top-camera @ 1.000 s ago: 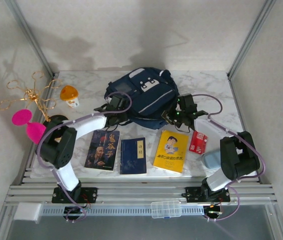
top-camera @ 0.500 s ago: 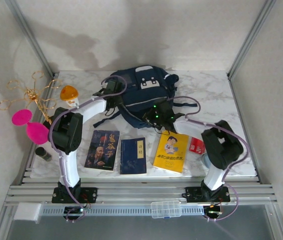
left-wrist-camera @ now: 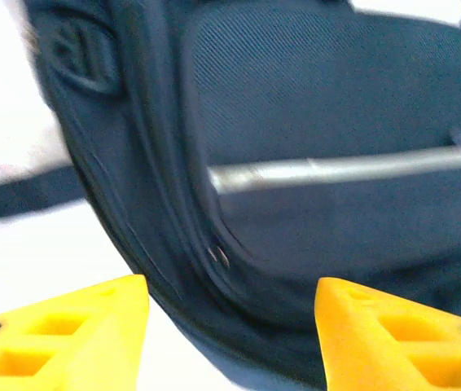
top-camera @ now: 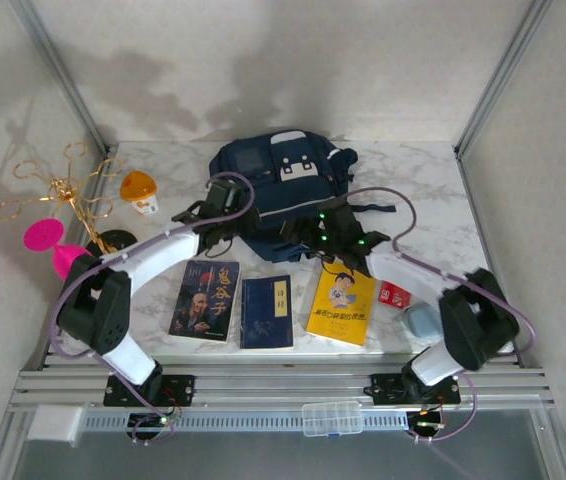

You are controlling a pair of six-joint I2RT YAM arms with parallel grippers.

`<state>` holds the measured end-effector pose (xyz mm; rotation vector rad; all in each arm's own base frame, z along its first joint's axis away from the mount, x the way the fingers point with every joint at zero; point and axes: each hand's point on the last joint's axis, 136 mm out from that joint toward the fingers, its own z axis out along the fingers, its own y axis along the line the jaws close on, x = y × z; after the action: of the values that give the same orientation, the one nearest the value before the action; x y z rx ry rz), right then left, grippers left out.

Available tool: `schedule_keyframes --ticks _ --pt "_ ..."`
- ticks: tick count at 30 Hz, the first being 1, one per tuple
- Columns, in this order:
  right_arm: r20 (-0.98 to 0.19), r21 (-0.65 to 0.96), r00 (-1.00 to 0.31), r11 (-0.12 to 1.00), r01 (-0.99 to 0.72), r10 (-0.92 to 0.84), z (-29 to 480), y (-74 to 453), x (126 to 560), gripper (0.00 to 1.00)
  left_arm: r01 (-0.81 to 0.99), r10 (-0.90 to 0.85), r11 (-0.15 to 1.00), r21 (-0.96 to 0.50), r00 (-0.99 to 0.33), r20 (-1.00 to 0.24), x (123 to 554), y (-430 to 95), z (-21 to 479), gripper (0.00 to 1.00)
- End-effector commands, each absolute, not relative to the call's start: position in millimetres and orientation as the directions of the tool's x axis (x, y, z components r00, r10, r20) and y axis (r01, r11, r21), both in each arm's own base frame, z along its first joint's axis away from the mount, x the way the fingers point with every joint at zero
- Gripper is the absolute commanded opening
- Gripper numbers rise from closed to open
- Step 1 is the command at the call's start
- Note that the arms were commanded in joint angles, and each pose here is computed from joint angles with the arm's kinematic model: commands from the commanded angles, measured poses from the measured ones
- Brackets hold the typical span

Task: Pack the student bag
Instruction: Unzip the student bag at the top-center of the table, then pick up the pencil case from the center of the table.

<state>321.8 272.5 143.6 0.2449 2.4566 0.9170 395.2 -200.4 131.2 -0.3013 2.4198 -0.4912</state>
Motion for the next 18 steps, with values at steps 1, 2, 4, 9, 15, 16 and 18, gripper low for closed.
schedule_keyframes --ticks 1,2,4,9,15,16,18 --pt "-0.464 0.531 -0.848 0.847 -0.035 0.256 146.1 232.4 300.1 0.93 -0.021 -0.309 0.876 -0.482 -0.792 -0.527 367.0 -238.4 140.3 0.57" --pt "-0.457 0.505 -0.852 0.863 -0.014 0.254 143.7 219.2 293.9 0.94 -0.007 -0.304 0.867 -0.499 -0.799 -0.518 358.4 -247.2 140.9 0.58" --pt "-0.436 0.485 -0.859 0.874 0.027 0.269 138.8 193.2 277.6 0.94 0.034 -0.294 0.836 -0.547 -0.815 -0.5 335.4 -270.6 141.1 0.58" --pt "-0.327 0.481 -0.886 0.865 0.143 0.329 116.4 147.7 236.1 0.95 0.119 -0.2 0.802 -0.585 -0.87 -0.451 283.6 -326.1 124.1 0.59" --pt "-0.239 0.483 -0.907 0.853 0.199 0.347 85.2 126.9 198.8 0.93 0.175 -0.111 0.791 -0.586 -0.901 -0.419 246.0 -376.6 101.3 0.56" --pt "-0.223 0.491 -0.91 0.847 0.204 0.349 80.3 125.6 195.0 0.93 0.185 -0.092 0.793 -0.58 -0.905 -0.414 241.9 -382.9 97.6 0.54" --pt "-0.197 0.49 -0.912 0.842 0.226 0.36 70.8 120.1 189.0 0.92 0.201 -0.06 0.809 -0.552 -0.907 -0.418 236.1 -390.9 88.8 0.52"
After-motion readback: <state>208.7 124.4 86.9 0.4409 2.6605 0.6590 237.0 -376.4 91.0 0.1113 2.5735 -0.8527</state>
